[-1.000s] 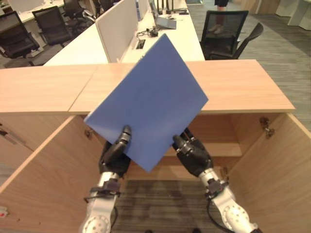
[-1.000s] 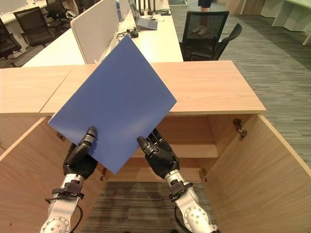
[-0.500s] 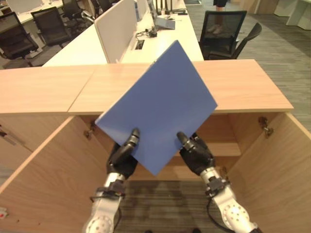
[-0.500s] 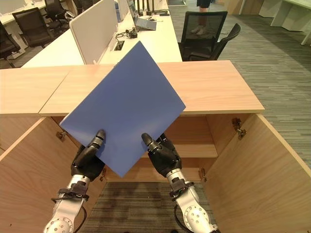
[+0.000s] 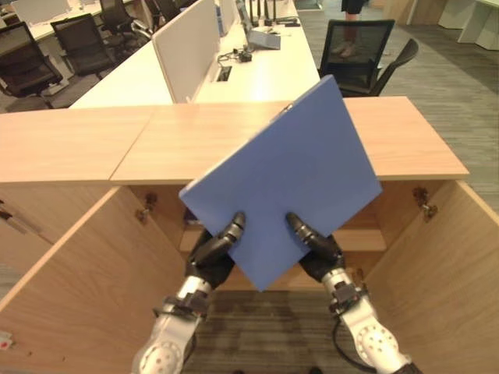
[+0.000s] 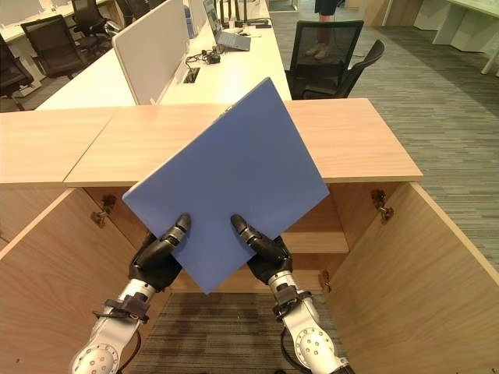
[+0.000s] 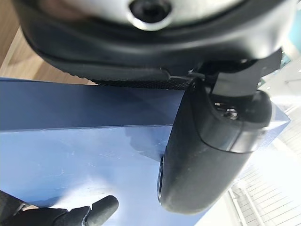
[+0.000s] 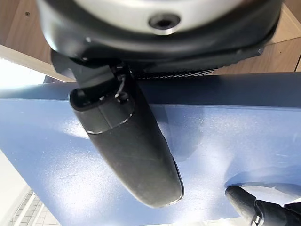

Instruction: Put the empty folder in the office cabinet

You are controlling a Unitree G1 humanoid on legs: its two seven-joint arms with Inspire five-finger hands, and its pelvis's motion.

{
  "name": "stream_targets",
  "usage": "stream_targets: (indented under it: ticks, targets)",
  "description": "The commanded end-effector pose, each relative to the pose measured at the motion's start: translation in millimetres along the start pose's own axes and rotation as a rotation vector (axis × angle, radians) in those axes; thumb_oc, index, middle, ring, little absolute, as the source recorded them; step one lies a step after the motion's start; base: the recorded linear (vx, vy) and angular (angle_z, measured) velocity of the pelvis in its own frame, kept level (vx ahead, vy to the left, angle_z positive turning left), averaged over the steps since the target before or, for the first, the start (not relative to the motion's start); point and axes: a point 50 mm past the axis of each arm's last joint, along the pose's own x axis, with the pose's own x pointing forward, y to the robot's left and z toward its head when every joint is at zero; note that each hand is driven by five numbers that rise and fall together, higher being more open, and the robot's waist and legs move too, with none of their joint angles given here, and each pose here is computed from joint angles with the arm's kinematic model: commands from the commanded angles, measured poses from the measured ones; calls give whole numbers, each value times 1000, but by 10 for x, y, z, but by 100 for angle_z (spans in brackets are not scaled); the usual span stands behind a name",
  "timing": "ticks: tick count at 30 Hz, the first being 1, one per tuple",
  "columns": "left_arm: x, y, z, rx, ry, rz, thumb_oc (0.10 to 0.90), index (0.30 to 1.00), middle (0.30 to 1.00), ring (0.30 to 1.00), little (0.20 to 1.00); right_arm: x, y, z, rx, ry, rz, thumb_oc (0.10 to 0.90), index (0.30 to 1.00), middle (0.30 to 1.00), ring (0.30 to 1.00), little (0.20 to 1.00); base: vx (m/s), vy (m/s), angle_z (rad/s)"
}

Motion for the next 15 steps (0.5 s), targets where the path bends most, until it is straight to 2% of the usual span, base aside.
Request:
stream_targets:
  ticks: [1,4,5,15]
  targets:
    - [216,-375,98,71,2,-293,400,300,300,300,300,429,785,205,34,-127,386,800,900,900,900,900,0,0,0]
    - [221,-386,95,74,20,-309,400,300,300,300,300,440,810,210,37,-128,396,800,900,900,900,900,0,0,0]
    - [214,-391,102,87,27,-321,400,300,300,300,300,442,819,210,34,-127,402,400,300,300,300,300,0,0,0]
    - [213,-355,132,94,13,-307,400,300,300,300,300,438,830,230,31,-132,412,400,300,300,300,300,0,0,0]
